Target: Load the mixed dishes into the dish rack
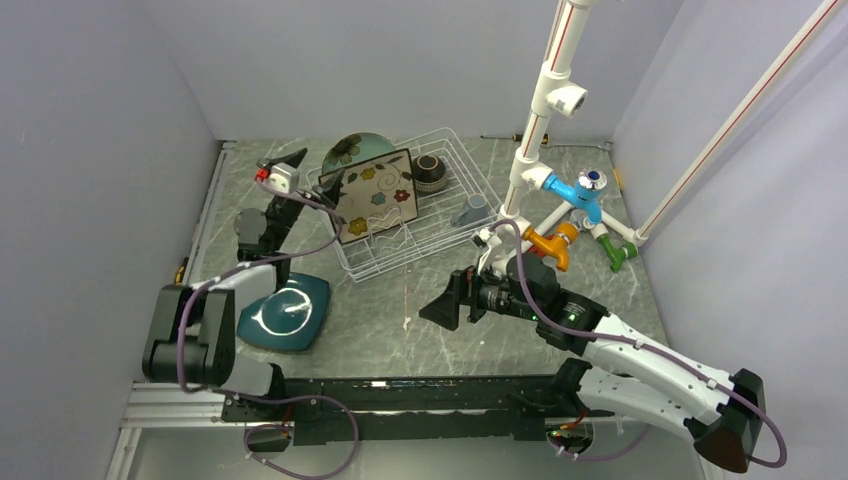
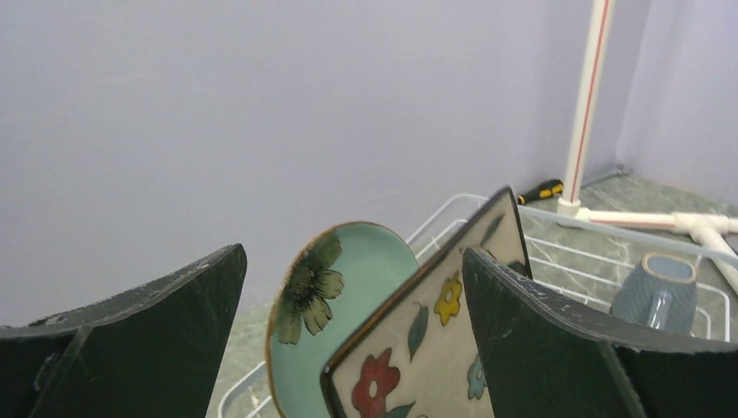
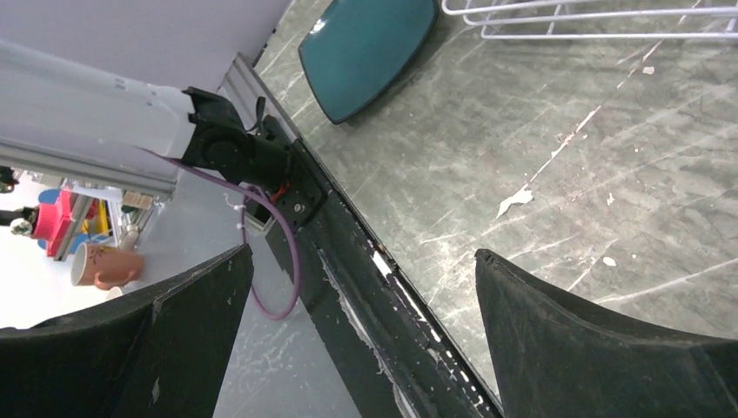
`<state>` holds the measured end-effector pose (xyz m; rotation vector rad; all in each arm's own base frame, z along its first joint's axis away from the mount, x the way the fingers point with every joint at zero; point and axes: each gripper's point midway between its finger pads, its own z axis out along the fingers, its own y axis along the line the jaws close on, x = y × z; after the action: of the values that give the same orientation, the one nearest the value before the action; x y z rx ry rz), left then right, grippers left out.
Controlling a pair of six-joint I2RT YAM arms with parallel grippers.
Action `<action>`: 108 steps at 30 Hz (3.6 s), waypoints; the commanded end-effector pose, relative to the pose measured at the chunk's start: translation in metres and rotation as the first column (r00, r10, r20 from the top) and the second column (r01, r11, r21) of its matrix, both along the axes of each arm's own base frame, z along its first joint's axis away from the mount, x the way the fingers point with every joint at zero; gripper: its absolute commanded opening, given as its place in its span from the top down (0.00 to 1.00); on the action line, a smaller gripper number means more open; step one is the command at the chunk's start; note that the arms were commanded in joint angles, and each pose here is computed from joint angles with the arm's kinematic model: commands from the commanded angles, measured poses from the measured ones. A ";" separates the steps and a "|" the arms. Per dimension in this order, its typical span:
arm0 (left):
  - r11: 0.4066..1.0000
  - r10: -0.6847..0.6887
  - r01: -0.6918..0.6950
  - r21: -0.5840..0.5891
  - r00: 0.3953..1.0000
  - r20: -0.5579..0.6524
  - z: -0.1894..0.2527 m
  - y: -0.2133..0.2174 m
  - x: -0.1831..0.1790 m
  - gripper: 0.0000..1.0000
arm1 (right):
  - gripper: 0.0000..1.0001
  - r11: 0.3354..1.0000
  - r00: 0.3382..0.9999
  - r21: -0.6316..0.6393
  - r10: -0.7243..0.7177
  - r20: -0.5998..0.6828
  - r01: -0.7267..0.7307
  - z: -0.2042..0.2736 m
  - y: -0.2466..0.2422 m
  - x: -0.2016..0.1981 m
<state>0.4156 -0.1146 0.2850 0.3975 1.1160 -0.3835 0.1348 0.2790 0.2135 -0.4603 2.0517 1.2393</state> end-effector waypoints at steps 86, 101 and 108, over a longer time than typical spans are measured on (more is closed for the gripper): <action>0.964 0.266 -0.265 0.023 0.962 -0.058 0.087 0.047 -0.147 0.01 | 1.00 0.914 0.696 0.033 -0.285 -0.658 0.405 -0.187 0.234 0.019; 0.934 0.357 -0.356 0.019 0.933 -0.054 0.090 0.065 -0.150 0.01 | 1.00 0.940 0.865 0.219 -0.126 -0.486 0.260 -0.102 0.243 -0.002; 0.936 0.353 -0.353 0.014 0.934 -0.047 0.092 0.065 -0.152 0.03 | 1.00 0.924 0.892 0.298 -0.087 -0.443 0.238 -0.062 0.245 -0.001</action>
<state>0.2676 -0.0530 0.3672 0.1936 1.2360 -0.0868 0.1316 0.5071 0.0562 0.1969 2.3428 1.4062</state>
